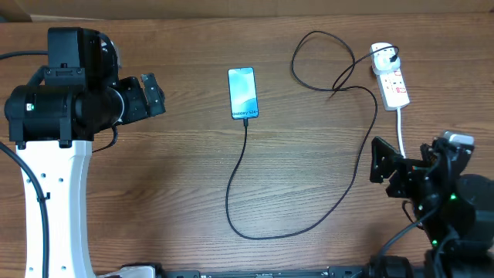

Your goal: Plug charger to phone and switch on socket

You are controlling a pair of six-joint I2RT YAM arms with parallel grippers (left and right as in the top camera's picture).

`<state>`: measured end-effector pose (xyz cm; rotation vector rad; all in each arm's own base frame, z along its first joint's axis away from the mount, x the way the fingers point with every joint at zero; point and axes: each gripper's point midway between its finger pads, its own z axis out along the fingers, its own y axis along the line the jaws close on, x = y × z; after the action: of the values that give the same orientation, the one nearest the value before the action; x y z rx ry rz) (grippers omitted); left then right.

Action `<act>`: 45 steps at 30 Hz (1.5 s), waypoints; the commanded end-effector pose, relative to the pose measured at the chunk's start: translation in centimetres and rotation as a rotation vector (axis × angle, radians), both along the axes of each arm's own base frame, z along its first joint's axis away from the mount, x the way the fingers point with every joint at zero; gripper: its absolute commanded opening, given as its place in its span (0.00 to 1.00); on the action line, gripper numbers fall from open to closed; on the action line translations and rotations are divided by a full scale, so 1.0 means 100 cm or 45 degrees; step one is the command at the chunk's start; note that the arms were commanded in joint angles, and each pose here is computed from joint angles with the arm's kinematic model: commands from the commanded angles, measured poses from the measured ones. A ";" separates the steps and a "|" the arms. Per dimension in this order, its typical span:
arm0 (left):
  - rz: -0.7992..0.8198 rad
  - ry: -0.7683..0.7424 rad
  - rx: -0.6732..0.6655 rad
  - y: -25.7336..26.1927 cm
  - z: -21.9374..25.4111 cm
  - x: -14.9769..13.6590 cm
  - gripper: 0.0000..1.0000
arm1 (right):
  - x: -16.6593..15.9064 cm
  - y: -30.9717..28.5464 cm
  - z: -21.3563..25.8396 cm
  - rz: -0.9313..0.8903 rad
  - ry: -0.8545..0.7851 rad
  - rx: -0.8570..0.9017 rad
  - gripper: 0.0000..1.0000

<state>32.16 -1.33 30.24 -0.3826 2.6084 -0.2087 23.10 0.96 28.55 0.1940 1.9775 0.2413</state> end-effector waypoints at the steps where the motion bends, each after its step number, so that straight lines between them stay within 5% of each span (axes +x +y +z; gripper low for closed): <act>1: 0.008 -0.014 0.002 -0.001 0.003 -0.001 1.00 | 0.001 0.004 -0.007 0.029 -0.113 -0.010 1.00; 6: 0.008 -0.014 0.002 -0.001 0.003 -0.001 1.00 | 0.002 0.011 -0.022 0.083 -0.287 -0.013 1.00; 12: 0.008 -0.014 0.002 -0.001 0.003 -0.001 1.00 | 0.003 0.012 -0.059 0.091 -0.261 -0.008 1.00; 27: 0.008 -0.014 0.002 -0.001 0.003 -0.001 1.00 | 0.006 0.019 -0.071 0.146 -0.580 -0.108 1.00; 45: 0.007 -0.014 0.002 -0.001 0.003 -0.001 1.00 | 0.013 -0.001 -0.077 0.005 -0.701 -0.139 1.00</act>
<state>32.17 -1.33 30.24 -0.3831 2.6079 -0.2084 24.34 1.73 20.94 0.0092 1.4486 0.2046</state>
